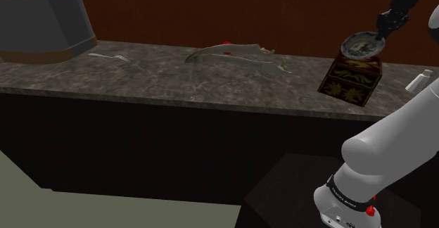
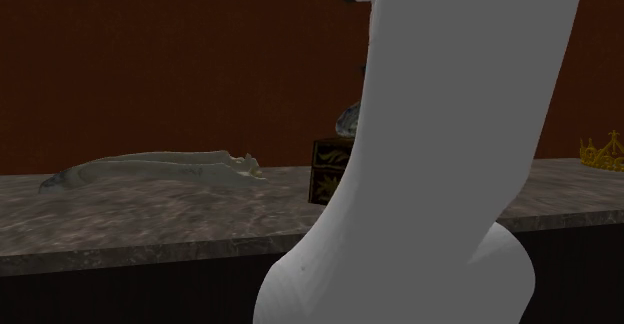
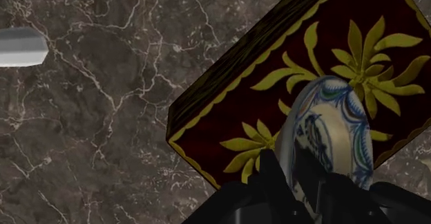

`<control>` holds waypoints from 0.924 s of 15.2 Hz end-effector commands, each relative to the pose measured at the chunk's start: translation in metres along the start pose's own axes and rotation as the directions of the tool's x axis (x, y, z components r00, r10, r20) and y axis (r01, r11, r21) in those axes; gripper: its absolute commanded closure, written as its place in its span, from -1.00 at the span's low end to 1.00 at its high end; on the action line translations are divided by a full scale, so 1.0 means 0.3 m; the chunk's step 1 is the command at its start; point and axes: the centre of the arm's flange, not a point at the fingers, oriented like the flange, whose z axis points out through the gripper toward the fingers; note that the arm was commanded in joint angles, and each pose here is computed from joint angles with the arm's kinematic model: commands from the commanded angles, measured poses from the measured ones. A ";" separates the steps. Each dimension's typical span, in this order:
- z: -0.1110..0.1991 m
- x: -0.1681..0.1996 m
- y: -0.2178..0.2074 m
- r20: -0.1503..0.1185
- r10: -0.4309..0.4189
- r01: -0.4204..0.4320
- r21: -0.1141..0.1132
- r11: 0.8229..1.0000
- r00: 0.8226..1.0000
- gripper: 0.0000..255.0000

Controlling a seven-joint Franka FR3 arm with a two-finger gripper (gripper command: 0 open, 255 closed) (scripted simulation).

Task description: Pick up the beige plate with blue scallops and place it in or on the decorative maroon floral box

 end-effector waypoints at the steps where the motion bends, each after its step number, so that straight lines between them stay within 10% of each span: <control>1: 0.048 0.009 -0.007 0.009 -0.007 0.007 0.008 1.000 1.000 1.00; 14: 0.159 0.012 -0.001 0.009 -0.007 0.007 0.008 1.000 1.000 1.00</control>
